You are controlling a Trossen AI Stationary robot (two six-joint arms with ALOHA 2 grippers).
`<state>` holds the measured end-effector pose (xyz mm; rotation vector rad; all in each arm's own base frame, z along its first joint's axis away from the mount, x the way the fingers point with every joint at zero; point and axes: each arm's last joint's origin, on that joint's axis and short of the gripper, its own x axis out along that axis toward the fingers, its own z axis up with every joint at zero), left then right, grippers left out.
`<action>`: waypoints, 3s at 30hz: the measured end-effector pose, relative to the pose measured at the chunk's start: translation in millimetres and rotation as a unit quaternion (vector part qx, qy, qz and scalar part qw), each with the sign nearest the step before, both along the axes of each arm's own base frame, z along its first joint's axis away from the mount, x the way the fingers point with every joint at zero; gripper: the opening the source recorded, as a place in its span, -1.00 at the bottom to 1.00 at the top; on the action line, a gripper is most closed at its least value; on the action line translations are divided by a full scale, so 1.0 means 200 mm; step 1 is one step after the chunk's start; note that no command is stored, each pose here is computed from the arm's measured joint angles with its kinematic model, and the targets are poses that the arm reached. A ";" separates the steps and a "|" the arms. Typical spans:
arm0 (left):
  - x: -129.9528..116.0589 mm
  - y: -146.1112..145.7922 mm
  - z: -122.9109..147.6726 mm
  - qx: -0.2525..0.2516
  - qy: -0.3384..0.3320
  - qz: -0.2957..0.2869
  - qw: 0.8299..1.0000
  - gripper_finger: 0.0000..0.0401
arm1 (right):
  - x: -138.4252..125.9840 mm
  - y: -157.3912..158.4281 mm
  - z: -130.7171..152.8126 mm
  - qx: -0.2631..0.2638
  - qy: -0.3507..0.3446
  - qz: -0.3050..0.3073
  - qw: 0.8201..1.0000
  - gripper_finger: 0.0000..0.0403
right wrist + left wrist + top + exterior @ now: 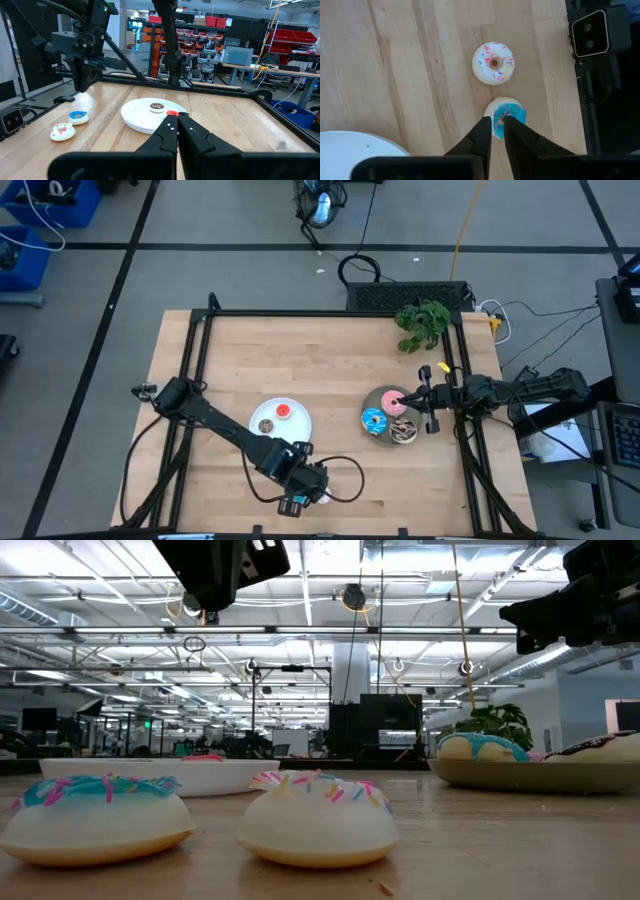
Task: Pick & Place donuts
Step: Put the small blue donut on the white plate
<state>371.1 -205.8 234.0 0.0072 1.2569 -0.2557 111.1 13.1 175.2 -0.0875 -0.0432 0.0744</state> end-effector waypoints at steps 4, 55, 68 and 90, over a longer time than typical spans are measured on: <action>0.00 0.00 0.00 0.001 -0.001 -0.003 1.000 -0.66 | 0.00 0.00 0.00 0.000 0.000 0.000 1.000 -1.00; -0.06 -0.14 -0.20 0.019 -0.028 -0.033 0.999 0.58 | 0.00 0.00 0.00 0.008 0.002 0.001 1.000 -1.00; -0.08 -0.17 -0.21 0.017 -0.033 -0.042 0.998 0.68 | 0.00 0.00 0.00 0.009 0.002 0.001 1.000 -1.00; -0.05 -0.19 -0.37 0.046 -0.009 -0.052 0.998 0.68 | 0.00 0.00 0.00 0.009 0.003 0.000 1.000 -1.00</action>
